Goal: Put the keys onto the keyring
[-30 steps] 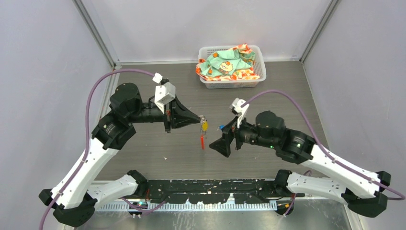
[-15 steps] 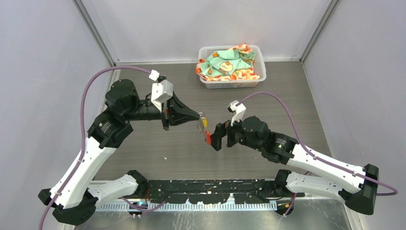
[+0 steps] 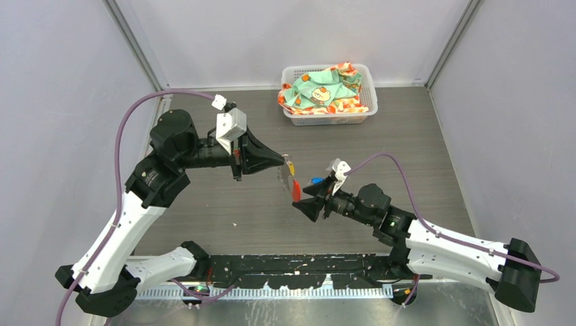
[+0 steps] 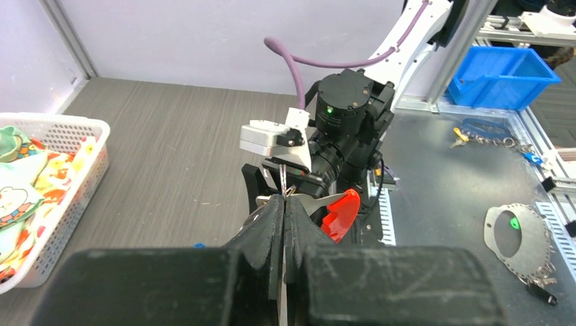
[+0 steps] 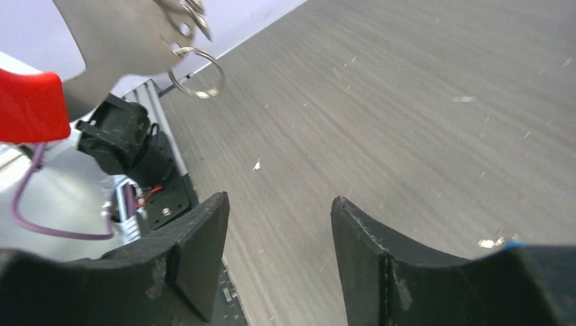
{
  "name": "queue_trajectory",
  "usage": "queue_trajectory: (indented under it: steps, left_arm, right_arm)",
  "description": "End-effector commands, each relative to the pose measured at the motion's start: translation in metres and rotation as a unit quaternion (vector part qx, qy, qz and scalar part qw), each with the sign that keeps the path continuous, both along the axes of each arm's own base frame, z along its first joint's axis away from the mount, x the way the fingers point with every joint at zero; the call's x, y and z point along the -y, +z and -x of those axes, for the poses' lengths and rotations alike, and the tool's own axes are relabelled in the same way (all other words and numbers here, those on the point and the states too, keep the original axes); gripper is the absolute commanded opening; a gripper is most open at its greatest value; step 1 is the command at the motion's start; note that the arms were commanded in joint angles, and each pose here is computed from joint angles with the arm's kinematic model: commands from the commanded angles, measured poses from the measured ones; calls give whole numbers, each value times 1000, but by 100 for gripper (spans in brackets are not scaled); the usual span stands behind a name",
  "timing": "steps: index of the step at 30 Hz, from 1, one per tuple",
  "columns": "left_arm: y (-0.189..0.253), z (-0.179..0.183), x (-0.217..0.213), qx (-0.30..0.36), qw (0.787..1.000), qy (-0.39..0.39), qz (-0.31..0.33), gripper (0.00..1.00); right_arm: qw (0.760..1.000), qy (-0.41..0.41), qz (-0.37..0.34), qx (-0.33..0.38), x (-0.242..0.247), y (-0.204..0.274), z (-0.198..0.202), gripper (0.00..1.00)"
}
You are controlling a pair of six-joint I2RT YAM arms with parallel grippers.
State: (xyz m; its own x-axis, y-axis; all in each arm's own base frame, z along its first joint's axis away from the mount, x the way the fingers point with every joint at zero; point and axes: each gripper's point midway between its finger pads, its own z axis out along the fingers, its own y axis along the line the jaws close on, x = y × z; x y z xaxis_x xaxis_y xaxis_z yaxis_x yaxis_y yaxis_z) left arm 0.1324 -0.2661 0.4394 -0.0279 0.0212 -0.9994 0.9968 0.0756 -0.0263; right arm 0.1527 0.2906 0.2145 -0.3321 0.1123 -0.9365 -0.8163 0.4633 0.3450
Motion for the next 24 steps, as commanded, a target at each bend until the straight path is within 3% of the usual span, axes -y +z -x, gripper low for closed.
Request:
queue_trajectory:
  steps: [1,3,4,15,22,24]
  left_arm:
    - [33,-11,-3,33,998,39,44,0]
    - [32,-19,-3,29,997,60,43,0]
    - [30,-25,-4,28,996,74,41,0]
    - [16,-49,-10,23,988,144,44,0]
    - [15,-45,-11,14,989,142,50,0]
    - [16,-43,-12,15,989,141,52,0]
  right_arm:
    - [990,-23,-39,132,-12,69,-23,70]
    - [985,-36,-37,165,-14,84,-27,97]
    - [983,-49,-34,175,-13,91,-29,99]
    - [966,-72,21,248,-28,144,18,100]
    - [944,-207,90,241,-39,154,-6,100]
    - [931,-254,110,240,-34,154,-14,94]
